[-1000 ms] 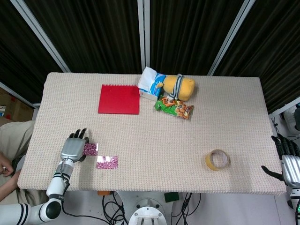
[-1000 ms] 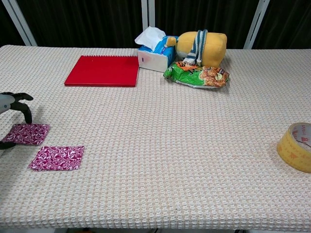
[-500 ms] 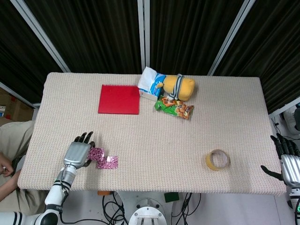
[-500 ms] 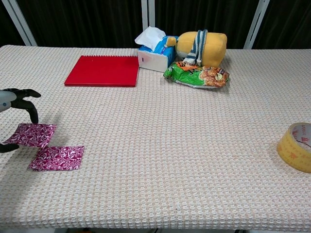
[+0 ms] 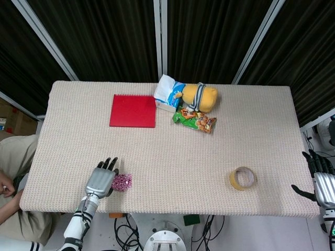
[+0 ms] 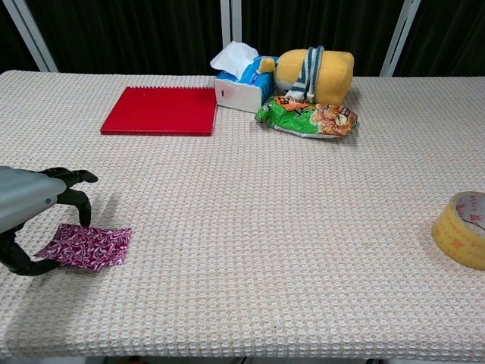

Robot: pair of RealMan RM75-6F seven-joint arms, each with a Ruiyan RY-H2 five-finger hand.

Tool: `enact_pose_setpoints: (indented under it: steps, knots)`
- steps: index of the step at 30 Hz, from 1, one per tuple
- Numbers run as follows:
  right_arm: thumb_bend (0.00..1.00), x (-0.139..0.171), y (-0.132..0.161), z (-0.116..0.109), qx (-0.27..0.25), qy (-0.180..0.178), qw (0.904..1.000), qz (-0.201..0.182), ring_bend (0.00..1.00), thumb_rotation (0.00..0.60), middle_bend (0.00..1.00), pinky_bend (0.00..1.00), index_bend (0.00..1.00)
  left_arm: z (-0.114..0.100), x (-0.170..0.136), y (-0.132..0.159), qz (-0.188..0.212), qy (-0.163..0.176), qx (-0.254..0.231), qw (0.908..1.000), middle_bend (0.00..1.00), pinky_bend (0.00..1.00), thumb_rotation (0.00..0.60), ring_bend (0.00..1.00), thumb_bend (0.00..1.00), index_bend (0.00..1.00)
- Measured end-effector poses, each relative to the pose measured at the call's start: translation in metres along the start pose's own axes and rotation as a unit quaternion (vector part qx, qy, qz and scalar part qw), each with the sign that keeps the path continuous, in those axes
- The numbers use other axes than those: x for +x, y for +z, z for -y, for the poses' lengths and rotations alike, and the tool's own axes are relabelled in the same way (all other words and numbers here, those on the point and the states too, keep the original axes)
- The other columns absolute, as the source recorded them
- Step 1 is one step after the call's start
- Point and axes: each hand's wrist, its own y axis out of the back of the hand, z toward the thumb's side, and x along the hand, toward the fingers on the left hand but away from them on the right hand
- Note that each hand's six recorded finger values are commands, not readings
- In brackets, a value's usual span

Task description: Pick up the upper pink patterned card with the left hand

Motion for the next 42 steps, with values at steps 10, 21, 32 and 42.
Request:
enact_pose_setpoints:
  steps: [10,21,32,42]
  knots:
    - [0.35,-0.002,-0.001,0.002,-0.001,0.002,1.0000,0.000,0.00,0.600,0.00,0.00,0.00,-0.002,0.003,0.002,-0.011,0.000,-0.011,0.9999,0.03,0.16,0.569,0.00,0.30,0.35]
    - [0.35,-0.001,0.000,-0.001,0.002,-0.002,1.0000,0.001,0.00,0.600,0.00,0.00,0.00,0.004,0.000,-0.002,-0.013,-0.016,-0.007,0.9998,0.03,0.16,0.536,0.00,0.30,0.21]
    - [0.35,-0.001,0.003,-0.003,0.002,-0.005,1.0000,-0.003,0.00,0.600,0.00,0.00,0.00,-0.004,-0.010,-0.006,-0.010,-0.007,-0.013,0.9998,0.03,0.16,0.536,0.00,0.30,0.20]
    - [0.35,0.002,0.001,-0.009,-0.004,-0.027,0.9996,-0.007,0.00,0.600,0.00,0.00,0.00,-0.046,-0.021,-0.039,0.014,0.149,-0.037,0.9881,0.03,0.16,0.251,0.00,0.11,0.06]
